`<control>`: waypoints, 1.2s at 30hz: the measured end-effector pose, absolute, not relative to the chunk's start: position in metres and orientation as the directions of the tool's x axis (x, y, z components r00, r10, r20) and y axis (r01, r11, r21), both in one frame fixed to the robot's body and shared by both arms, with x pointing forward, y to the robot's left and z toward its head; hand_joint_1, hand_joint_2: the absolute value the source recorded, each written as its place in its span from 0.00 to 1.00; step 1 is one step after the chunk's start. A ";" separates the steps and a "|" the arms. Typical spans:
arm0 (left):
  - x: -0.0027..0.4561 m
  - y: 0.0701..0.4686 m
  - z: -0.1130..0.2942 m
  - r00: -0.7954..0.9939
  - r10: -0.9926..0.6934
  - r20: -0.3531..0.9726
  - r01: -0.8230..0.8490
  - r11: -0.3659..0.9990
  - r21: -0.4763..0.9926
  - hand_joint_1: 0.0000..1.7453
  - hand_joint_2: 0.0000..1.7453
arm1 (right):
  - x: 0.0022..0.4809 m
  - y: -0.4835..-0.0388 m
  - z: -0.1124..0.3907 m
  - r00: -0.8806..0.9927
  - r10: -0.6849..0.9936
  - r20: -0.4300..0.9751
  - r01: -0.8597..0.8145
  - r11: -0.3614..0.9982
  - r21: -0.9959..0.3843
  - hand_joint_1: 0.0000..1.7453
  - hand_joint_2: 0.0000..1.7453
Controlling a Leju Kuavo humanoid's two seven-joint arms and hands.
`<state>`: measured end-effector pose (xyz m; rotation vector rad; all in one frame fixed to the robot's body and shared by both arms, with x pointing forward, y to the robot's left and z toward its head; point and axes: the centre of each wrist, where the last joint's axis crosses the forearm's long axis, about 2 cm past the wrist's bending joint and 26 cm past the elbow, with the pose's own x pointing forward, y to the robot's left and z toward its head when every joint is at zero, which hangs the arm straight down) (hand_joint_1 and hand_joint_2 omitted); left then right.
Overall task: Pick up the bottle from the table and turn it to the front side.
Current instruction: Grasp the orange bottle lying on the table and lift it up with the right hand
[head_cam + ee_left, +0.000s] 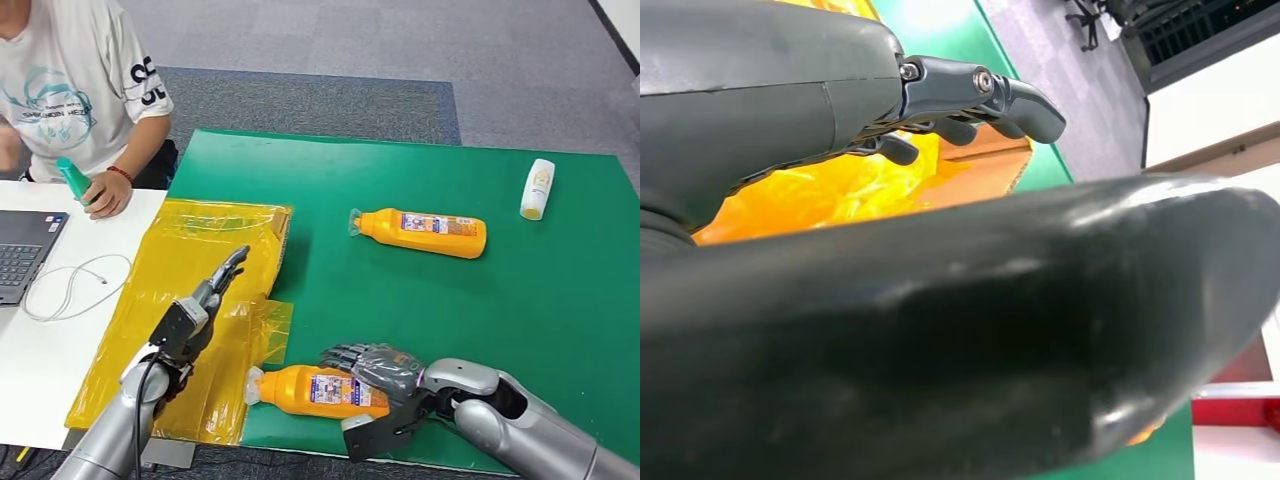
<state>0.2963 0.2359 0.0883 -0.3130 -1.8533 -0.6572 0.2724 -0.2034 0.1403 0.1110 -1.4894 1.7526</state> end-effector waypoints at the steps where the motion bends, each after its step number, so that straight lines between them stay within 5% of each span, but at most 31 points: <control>1: 0.296 0.236 0.088 -0.374 -0.095 0.923 0.508 0.811 0.289 0.00 0.00 | 0.273 -0.204 0.140 -0.662 0.524 0.537 -0.619 0.022 -0.785 0.00 1.00; 18: 0.295 0.236 0.090 -0.374 -0.103 0.922 0.508 0.809 0.296 0.00 0.00 | 0.281 -0.219 0.116 -0.602 0.619 0.504 -0.664 -0.037 -0.747 0.00 1.00; 19: 0.295 0.236 0.090 -0.374 -0.103 0.922 0.508 0.809 0.297 0.00 0.00 | 0.282 -0.219 0.116 -0.600 0.620 0.506 -0.666 -0.037 -0.745 0.04 1.00; 23: 0.295 0.236 0.090 -0.375 -0.103 0.921 0.508 0.808 0.297 0.00 0.00 | 0.283 -0.220 0.115 -0.594 0.615 0.519 -0.677 -0.034 -0.735 0.93 1.00; 24: 0.295 0.236 0.090 -0.375 -0.103 0.921 0.508 0.808 0.297 0.00 0.00 | 0.283 -0.220 0.115 -0.593 0.614 0.521 -0.679 -0.033 -0.734 1.00 1.00; 36: 0.295 0.236 0.090 -0.374 -0.100 0.922 0.509 0.809 0.294 0.00 0.00 | 0.285 -0.221 0.114 -0.578 0.605 0.548 -0.694 -0.010 -0.720 1.00 1.00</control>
